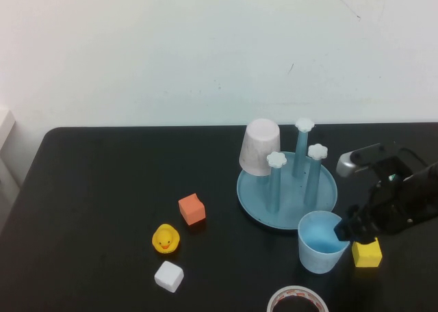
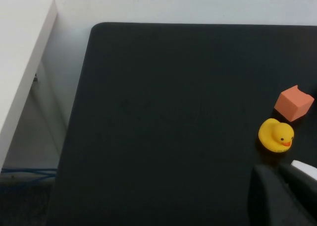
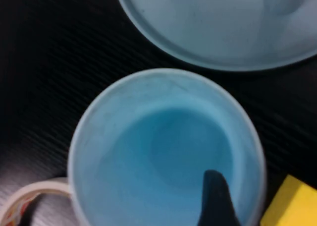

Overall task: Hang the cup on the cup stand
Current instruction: Pick up the cup from the table

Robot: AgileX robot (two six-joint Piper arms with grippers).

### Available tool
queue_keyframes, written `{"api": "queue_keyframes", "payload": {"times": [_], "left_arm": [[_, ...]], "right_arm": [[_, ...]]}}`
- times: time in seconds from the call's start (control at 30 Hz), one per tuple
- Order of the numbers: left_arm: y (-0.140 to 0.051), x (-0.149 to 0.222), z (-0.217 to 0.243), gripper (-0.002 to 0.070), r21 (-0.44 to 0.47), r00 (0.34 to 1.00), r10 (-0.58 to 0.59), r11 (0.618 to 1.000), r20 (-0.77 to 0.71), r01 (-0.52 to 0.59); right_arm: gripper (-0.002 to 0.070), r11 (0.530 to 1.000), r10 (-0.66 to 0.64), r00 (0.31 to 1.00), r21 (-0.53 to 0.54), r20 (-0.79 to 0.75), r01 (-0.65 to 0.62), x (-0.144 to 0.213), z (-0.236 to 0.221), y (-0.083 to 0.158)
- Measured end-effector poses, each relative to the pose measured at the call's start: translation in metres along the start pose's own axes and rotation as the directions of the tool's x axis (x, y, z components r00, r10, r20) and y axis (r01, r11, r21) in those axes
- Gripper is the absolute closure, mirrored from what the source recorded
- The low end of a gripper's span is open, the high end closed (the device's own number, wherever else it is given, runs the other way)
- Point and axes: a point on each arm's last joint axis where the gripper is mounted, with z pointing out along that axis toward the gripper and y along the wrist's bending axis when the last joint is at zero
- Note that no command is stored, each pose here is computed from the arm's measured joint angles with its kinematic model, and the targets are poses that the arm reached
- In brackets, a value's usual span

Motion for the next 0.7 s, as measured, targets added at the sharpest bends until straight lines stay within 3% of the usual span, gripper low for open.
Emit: {"api": "queue_keyframes", "payload": {"times": [0.17,0.47,0.53,0.6,0.7], "left_arm": [[0.000,0.000,0.000,0.0676,0.000,1.000,0.002,1.000,0.000,-0.002],[0.000,0.000,0.000,0.0676,0.001,1.000,0.002,1.000,0.000,-0.002],[-0.002,-0.001,0.000,0.0661,0.017,1.000,-0.028,0.999,0.007,0.028],[-0.005,-0.002,0.000,0.0601,0.058,0.994,-0.104,0.993,0.015,0.103],[-0.013,-0.004,-0.001,0.0363,0.150,0.972,-0.233,0.962,0.016,0.228]], "right_arm": [[0.0311,1.000,0.011,0.999,-0.008,-0.038,-0.011,0.001,0.019,-0.006],[0.0616,0.997,0.073,0.997,-0.029,-0.036,-0.074,0.000,0.026,-0.006],[0.0643,0.995,0.086,0.996,-0.053,-0.039,-0.088,-0.002,0.025,-0.004],[0.0646,0.991,0.099,0.994,-0.092,-0.041,-0.102,-0.005,0.020,0.001],[0.0646,0.987,0.077,0.997,-0.140,0.008,-0.075,-0.017,0.001,0.014]]}}
